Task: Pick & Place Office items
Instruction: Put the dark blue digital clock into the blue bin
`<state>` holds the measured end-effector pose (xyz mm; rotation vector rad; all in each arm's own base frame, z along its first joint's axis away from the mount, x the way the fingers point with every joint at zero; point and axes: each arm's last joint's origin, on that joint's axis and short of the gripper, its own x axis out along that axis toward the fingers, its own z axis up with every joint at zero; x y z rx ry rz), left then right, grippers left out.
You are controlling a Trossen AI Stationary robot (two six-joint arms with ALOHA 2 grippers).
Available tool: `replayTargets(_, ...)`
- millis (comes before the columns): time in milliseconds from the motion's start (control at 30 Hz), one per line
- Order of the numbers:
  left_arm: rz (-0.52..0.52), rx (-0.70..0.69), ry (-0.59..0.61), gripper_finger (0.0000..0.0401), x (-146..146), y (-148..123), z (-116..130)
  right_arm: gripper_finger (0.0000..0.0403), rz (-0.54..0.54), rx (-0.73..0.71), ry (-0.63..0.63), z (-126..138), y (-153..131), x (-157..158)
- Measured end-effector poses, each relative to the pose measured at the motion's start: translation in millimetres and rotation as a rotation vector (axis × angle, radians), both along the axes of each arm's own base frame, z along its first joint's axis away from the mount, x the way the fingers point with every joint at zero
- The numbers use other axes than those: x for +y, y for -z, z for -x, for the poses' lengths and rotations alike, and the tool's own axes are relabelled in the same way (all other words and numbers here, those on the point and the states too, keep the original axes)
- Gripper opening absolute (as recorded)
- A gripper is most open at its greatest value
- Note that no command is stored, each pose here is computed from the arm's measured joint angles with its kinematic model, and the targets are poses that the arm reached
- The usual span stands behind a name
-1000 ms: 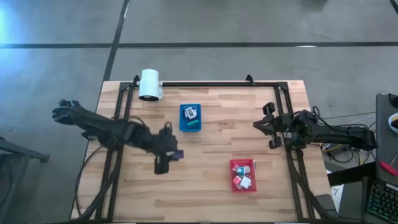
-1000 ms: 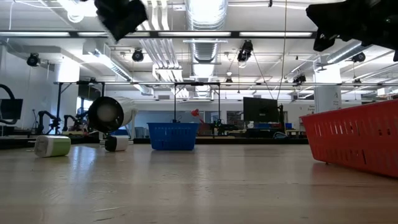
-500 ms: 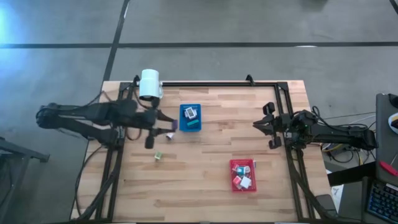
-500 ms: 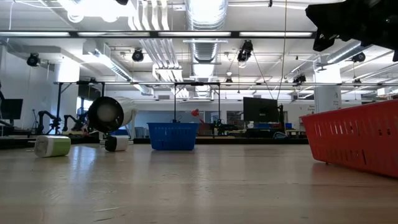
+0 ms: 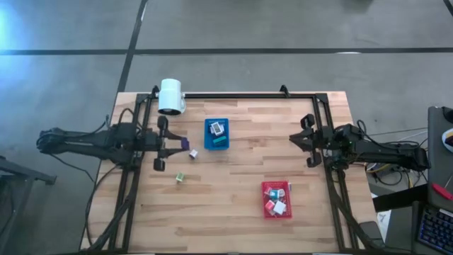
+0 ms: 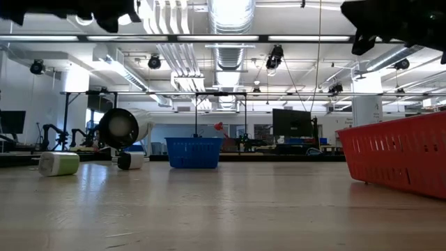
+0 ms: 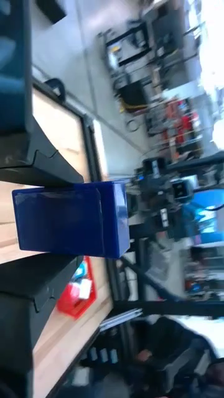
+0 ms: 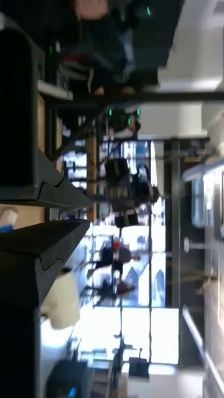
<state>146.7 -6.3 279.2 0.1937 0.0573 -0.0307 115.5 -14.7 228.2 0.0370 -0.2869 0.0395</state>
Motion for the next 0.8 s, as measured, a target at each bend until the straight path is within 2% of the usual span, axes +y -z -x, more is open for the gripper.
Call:
replayTargets(167, 0.032, -0.073, -0.025, 0.0145, 4.4, 26.4, 15.9, 0.0034, -0.025, 0.056, 0.112, -5.8, 7.6, -4.4)
replayTargets(267, -0.011, -0.096, -0.03, 0.0145, 5.6, 33.8, 25.5, 0.0034, -0.032, 0.077, 0.159, -8.6, 10.0, -6.2)
replayTargets(433, -0.066, -0.133, 0.041, 0.0145, 3.8, 38.9, 36.8, 0.0034, -0.031, 0.096, 0.16, -11.4, 12.1, -6.7)
replayTargets(800, -0.098, -0.058, 0.046, 0.0145, 4.0, 53.1, 45.4, 0.0034, -0.029, 0.093, 0.154, -11.2, 11.2, -6.4)
